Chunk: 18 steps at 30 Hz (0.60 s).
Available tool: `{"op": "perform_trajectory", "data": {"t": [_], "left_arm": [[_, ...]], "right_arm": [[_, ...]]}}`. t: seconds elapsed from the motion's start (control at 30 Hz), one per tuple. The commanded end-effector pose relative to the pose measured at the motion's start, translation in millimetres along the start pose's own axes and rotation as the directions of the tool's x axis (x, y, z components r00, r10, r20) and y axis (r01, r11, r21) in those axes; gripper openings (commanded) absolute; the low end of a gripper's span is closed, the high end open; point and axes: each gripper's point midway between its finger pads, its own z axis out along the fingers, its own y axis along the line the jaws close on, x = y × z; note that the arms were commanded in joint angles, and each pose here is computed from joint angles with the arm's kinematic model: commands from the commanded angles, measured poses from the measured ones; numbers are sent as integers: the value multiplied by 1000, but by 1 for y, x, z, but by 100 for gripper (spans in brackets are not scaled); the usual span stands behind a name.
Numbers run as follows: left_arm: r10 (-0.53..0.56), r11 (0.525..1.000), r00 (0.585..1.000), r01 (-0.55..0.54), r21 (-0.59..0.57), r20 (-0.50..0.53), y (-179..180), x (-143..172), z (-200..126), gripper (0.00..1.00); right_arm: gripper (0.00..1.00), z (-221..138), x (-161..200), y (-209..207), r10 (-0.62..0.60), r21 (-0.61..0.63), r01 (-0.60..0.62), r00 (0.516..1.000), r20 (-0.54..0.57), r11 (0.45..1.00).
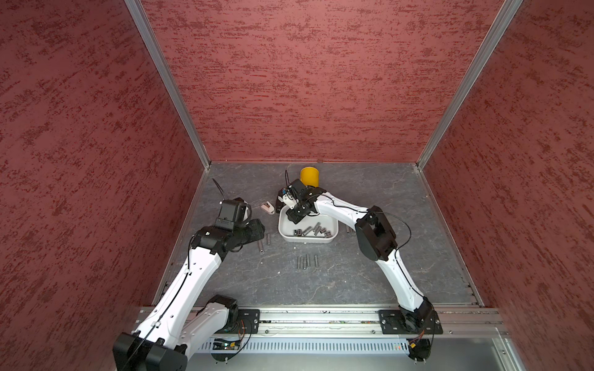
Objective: Take out the socket from the storage box
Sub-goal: Pick up the socket head from the storage box.
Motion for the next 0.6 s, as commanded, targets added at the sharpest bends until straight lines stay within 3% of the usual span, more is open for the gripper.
{"op": "perform_trajectory", "data": {"t": [0.0,0.37,0.57], "left_arm": [[16,1000,1000,-16,1,-11,0,2,5,57],[16,1000,1000,-16,4,-11,0,3,5,58],[15,1000,1000,-15,5,-12,0,3,5,58]], "right_arm": [[29,4,-1,-4,-19,23,19,1000,-12,1000],[19,9,17,-11,24,76,-18,997,-72,997],[15,-10,2,-3,41,71,-39,999,-25,997]]}}
